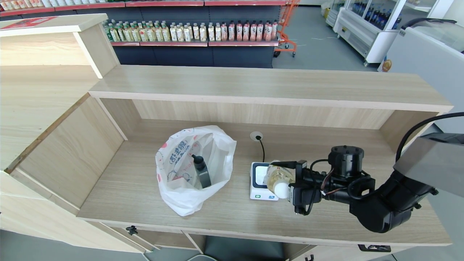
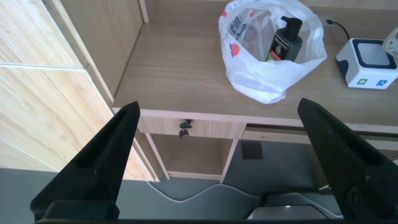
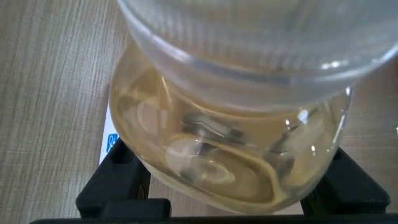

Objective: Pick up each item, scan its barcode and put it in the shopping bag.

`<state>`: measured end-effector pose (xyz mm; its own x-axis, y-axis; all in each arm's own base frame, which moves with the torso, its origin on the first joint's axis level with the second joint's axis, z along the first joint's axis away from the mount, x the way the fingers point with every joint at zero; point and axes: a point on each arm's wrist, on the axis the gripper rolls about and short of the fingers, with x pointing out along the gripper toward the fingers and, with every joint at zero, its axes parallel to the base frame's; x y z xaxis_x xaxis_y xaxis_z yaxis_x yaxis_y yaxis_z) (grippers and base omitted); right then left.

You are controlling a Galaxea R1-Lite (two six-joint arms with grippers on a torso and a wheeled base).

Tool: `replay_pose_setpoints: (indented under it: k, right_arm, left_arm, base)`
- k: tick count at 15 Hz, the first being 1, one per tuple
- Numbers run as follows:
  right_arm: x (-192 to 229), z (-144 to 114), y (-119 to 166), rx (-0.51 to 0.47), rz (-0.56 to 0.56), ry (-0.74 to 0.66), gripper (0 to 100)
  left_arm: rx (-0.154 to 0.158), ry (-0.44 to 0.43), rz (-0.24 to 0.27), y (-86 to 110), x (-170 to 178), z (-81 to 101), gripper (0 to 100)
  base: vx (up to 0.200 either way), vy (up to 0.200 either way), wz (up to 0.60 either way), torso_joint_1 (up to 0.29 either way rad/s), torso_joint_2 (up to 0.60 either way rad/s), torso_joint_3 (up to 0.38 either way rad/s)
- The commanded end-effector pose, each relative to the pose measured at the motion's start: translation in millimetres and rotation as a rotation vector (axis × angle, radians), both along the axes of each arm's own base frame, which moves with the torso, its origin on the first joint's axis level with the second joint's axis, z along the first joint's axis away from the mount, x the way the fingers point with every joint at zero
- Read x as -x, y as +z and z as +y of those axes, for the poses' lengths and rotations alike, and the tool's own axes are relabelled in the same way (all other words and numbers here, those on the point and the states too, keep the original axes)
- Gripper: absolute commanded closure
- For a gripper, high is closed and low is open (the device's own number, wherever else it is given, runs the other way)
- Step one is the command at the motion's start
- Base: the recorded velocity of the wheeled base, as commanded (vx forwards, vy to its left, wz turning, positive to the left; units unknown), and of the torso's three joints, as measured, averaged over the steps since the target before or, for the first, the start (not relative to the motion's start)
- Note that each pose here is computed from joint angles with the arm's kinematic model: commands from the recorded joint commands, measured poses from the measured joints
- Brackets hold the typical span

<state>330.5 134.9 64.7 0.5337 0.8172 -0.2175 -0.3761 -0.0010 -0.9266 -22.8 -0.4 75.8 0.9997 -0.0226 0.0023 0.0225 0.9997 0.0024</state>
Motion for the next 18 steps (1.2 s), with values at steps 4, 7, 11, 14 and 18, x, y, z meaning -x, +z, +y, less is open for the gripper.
replay_pose_setpoints:
  k: [4,7,11,14,18]
  right_arm:
    - [-3,3,-6,0.0,-0.012,0.004,100]
    - [-4,5,-9,-0.012,-0.038,0.004,100]
    - [-4,6,-12,-0.009,-0.029,0.009,100]
    - [-3,9,-14,-0.007,-0.028,0.014,100]
    - [-5,11,-14,-0.021,-0.057,0.017,100]
  left_arm:
    - [-0.001,0.0,-0.001,0.0,0,0.0,0]
    - [-0.001,0.001,-0.001,0.0,0,0.0,0]
    - [-0.001,0.001,-0.001,0.0,0,0.0,0]
    - [-0.001,0.001,-0.001,0.0,0,0.0,0]
    - [-0.001,0.0,-0.001,0.0,0,0.0,0]
  base:
    - [0.0,0.0,0.0,0.0,0.0,0.0]
    - [0.0,0.0,0.0,0.0,0.0,0.0]
    - [0.0,0.0,0.0,0.0,0.0,0.0]
    - [0.0,0.0,0.0,0.0,0.0,0.0]
    - [0.0,0.0,0.0,0.0,0.0,0.0]
